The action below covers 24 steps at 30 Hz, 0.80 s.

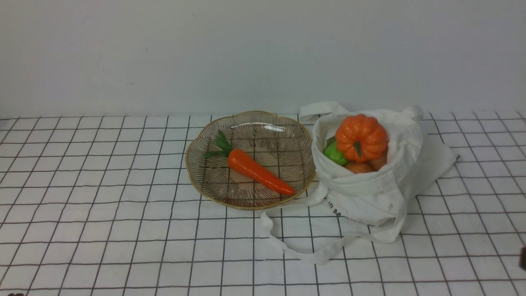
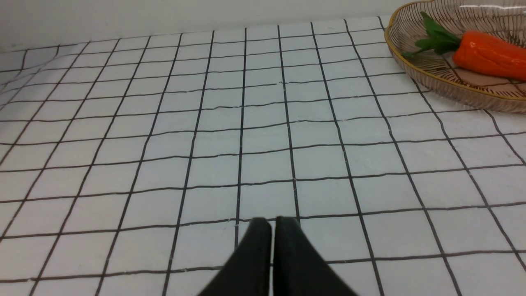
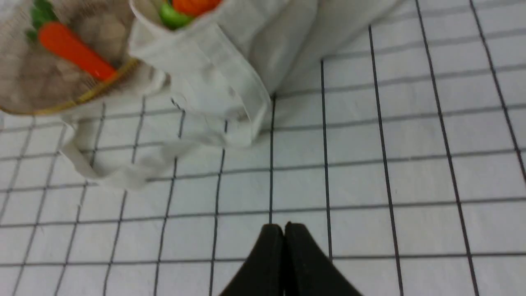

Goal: Take vegetables from bag on white checkered tablecloth place on plate.
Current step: 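Reach into the cloth bag toward the pumpkin with the right gripper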

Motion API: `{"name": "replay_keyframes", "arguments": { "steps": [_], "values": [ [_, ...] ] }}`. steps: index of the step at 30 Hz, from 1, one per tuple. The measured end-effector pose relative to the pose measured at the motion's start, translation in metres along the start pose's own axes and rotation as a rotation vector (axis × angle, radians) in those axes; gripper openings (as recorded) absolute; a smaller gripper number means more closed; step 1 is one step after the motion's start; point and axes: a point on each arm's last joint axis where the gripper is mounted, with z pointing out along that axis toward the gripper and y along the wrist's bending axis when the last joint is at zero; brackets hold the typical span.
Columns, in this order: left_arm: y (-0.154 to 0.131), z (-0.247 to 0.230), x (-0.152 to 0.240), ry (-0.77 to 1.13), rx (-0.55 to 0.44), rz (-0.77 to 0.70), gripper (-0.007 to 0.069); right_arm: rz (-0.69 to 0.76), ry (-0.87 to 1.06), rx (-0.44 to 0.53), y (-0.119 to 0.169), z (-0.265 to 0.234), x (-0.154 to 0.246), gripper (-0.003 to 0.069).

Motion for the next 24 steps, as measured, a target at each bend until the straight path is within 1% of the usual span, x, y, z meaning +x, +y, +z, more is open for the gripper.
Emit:
{"name": "replay_keyframes", "arguments": {
  "steps": [1,2,4,5,7,10,14,16,18,19,20,24],
  "values": [
    [0.0,0.0,0.0,0.0,0.0,0.0,-0.0008,0.004,0.08,0.004,0.0,0.018,-0.007,-0.0015],
    [0.0,0.0,0.0,0.0,0.0,0.0,-0.0008,0.007,0.08,0.001,0.0,0.018,-0.007,-0.0015],
    [0.0,0.0,0.0,0.0,0.0,0.0,-0.0008,-0.005,0.133,-0.034,0.005,0.041,-0.02,-0.0015],
    [0.0,0.0,0.0,0.0,0.0,0.0,-0.0008,-0.016,0.137,-0.037,0.005,0.045,-0.023,-0.0015],
    [0.0,0.0,0.0,0.0,0.0,0.0,-0.0008,-0.045,0.136,-0.087,0.013,0.058,-0.034,-0.0015],
    [0.0,0.0,0.0,0.0,0.0,0.0,-0.0008,-0.125,0.108,-0.166,0.032,0.075,-0.061,-0.0006],
    [0.0,0.0,0.0,0.0,0.0,0.0,-0.0008,-0.201,0.085,-0.193,0.05,0.09,-0.088,0.0034],
    [0.0,0.0,0.0,0.0,0.0,0.0,-0.0008,-0.278,0.064,-0.184,0.06,0.101,-0.111,0.0088],
    [0.0,0.0,0.0,0.0,0.0,0.0,-0.0008,-0.338,0.031,-0.161,0.066,0.114,-0.134,0.0161],
    [0.0,0.0,0.0,0.0,0.0,0.0,-0.0008,-0.342,0.038,-0.159,0.066,0.116,-0.133,0.0169],
    [0.0,0.0,0.0,0.0,0.0,0.0,-0.0008,-0.361,0.027,-0.145,0.068,0.129,-0.145,0.0234],
    [0.0,0.0,0.0,0.0,0.0,0.0,-0.0008,-0.372,0.038,-0.135,0.072,0.156,-0.16,0.041]
  ]
}}
